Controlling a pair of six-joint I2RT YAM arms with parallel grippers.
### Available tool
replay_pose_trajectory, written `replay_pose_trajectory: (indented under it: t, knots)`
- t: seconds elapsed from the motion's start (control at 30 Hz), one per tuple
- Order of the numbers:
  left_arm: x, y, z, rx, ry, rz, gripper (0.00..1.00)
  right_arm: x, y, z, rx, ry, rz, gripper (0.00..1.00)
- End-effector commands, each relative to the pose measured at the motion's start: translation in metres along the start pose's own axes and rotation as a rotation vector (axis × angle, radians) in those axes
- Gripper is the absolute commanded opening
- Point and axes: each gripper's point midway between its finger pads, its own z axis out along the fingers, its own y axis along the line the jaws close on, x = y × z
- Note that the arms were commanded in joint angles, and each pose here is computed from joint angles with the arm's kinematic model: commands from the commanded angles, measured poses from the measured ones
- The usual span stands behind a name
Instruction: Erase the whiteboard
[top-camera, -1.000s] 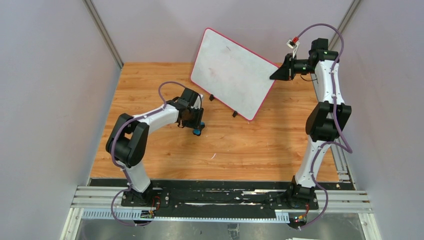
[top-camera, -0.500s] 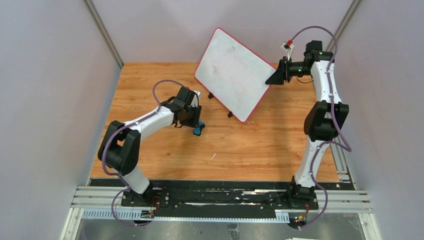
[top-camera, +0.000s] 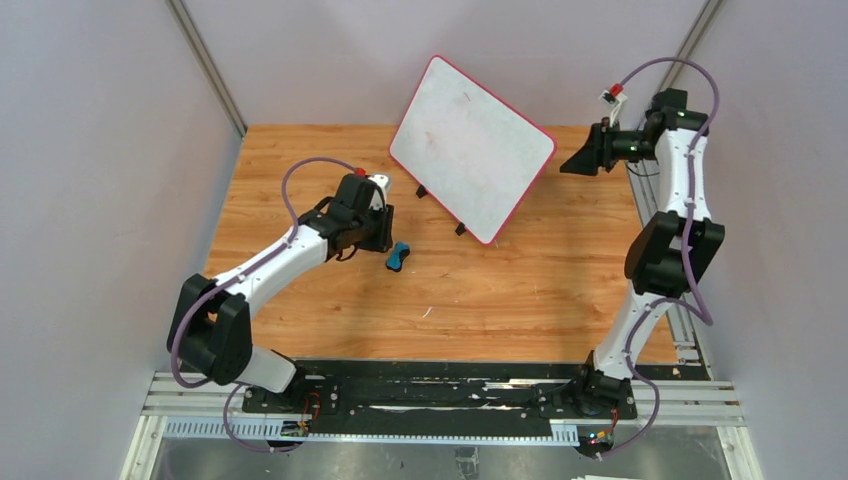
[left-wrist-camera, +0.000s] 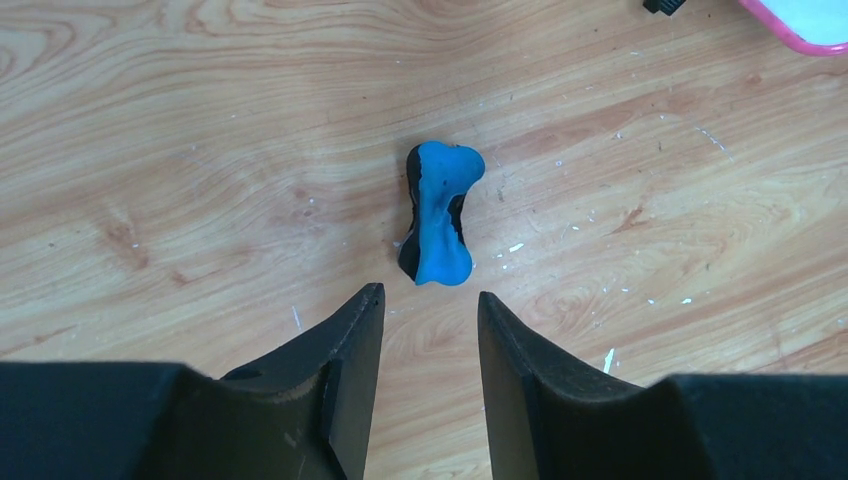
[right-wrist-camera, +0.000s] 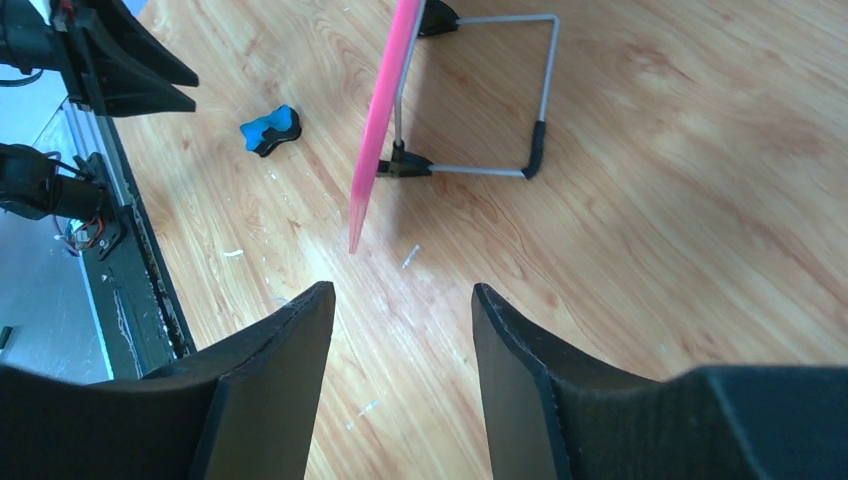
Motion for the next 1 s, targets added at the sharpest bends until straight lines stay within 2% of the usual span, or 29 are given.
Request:
replay_pose_trajectory:
  t: [0.0, 0.13, 0.23, 0.3, 0.43, 0.53, 0.67, 0.8, 0.97]
  knots:
    - [-0.015, 0.007, -0.015, -0.030, -0.104, -0.020, 0.44, 0.004, 0.021, -0.039, 0.029, -0.029, -0.016, 0.54]
    - [-0.020, 0.019, -0.022, -0.093, -0.178, -0.048, 0.48, 0.031, 0.022, -0.058, 0.090, -0.011, 0.009, 0.55]
    - [-0.024, 0.030, -0.025, -0.146, -0.241, -0.070, 0.49, 0.061, 0.009, -0.066, 0.215, 0.015, 0.049, 0.60]
    - [-0.027, 0.035, -0.027, -0.169, -0.281, -0.085, 0.50, 0.084, -0.009, -0.070, 0.376, 0.026, 0.073, 0.60]
    - [-0.027, 0.035, -0.027, -0.160, -0.319, -0.121, 0.51, 0.119, -0.036, -0.084, 0.730, -0.085, 0.089, 0.61]
    - [-0.028, 0.035, -0.026, -0.160, -0.338, -0.130, 0.52, 0.136, -0.046, -0.088, 0.875, -0.171, 0.046, 0.62]
    - [-0.030, 0.038, -0.028, -0.170, -0.363, -0.136, 0.52, 0.158, -0.057, -0.088, 0.965, -0.186, 0.011, 0.63]
    - [-0.029, 0.038, -0.033, -0.157, -0.407, -0.159, 0.52, 0.177, -0.065, -0.076, 0.954, -0.141, 0.051, 0.62]
    - [-0.027, 0.041, -0.040, -0.165, -0.435, -0.168, 0.61, 0.180, -0.073, -0.072, 0.962, -0.128, 0.109, 0.60]
